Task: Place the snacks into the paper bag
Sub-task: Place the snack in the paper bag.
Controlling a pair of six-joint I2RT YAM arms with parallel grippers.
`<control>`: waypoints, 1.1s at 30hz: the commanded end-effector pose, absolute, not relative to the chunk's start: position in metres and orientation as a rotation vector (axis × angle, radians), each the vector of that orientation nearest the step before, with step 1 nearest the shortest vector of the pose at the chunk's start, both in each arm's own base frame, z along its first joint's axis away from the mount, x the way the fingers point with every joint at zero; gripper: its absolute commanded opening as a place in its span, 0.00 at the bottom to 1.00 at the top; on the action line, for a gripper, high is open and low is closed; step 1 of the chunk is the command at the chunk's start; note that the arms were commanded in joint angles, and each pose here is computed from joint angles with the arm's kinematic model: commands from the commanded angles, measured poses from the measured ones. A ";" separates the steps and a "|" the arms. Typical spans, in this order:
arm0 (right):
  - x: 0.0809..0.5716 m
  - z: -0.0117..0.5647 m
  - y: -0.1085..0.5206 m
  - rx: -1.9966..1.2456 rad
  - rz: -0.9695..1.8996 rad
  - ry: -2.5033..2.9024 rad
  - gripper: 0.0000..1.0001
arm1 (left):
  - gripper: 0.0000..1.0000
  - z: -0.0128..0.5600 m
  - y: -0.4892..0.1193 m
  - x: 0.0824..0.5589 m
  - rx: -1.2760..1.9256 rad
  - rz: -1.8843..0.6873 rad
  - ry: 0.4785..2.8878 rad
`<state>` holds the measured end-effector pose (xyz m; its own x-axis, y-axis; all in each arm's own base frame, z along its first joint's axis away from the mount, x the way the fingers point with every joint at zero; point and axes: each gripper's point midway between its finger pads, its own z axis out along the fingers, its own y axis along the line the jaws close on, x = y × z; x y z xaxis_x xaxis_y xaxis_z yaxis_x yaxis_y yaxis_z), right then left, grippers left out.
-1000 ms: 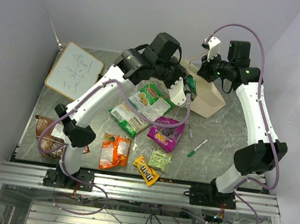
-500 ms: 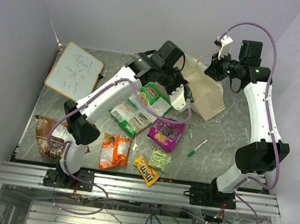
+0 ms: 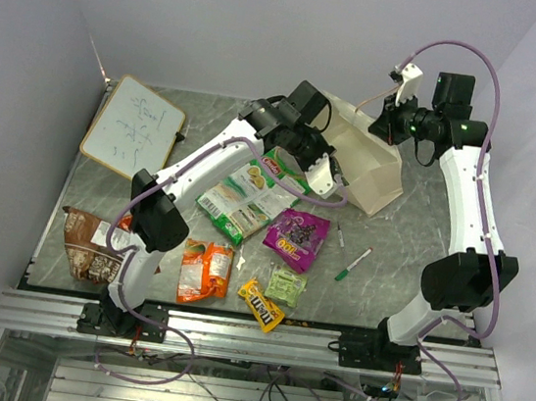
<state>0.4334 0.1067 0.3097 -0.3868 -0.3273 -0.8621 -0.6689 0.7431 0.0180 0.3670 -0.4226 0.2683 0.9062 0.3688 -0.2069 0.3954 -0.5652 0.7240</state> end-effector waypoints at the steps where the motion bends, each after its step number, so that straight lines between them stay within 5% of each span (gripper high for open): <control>1: 0.438 0.302 0.103 -0.732 0.468 2.019 0.00 | 0.17 0.275 -0.431 0.367 2.156 -0.097 0.565; 9: 0.443 0.301 0.104 -0.726 0.477 2.019 0.00 | 0.35 0.310 -0.433 0.373 1.990 -0.117 0.711; 18: 0.453 0.302 0.084 -0.654 0.443 2.032 0.00 | 0.40 0.381 -0.422 0.370 1.737 -0.136 0.845; 25: 0.460 0.297 0.076 -0.623 0.438 2.056 0.00 | 0.47 0.398 -0.386 0.341 1.701 -0.182 0.967; 33: 0.473 0.290 0.052 -0.559 0.369 2.088 0.00 | 0.56 0.382 -0.300 0.358 1.407 -0.254 1.346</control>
<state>0.4587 0.0736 0.2939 -0.4585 -0.2610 -0.8495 -0.5818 0.8108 0.0649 0.3357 -0.3445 0.4047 0.5558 0.5300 -0.6404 0.7252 0.0673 0.6852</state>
